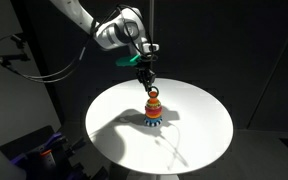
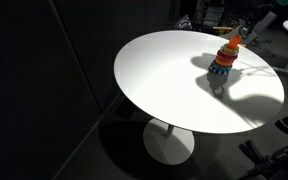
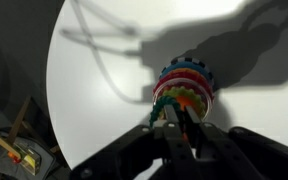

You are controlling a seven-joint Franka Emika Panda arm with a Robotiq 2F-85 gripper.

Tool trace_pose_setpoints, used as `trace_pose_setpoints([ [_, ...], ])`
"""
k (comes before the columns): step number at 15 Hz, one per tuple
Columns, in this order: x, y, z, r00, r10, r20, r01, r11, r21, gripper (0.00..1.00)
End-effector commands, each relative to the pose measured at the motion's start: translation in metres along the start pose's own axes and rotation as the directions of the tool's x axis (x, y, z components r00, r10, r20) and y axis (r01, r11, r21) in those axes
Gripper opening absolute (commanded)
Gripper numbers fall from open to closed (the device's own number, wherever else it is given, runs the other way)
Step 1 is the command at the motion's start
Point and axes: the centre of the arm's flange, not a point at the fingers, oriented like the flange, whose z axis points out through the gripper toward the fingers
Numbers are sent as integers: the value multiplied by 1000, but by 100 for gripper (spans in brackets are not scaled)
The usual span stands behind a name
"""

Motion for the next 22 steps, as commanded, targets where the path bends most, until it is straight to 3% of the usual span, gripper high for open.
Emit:
trace_pose_setpoints([
  [1,10,-5,-9,1000,-5,30,7,998,-61,5],
  [12,18,-2,-8,997,-24,78,35,988,-149,5],
  [22,35,-11,7,996,-27,89,42,986,-162,5],
])
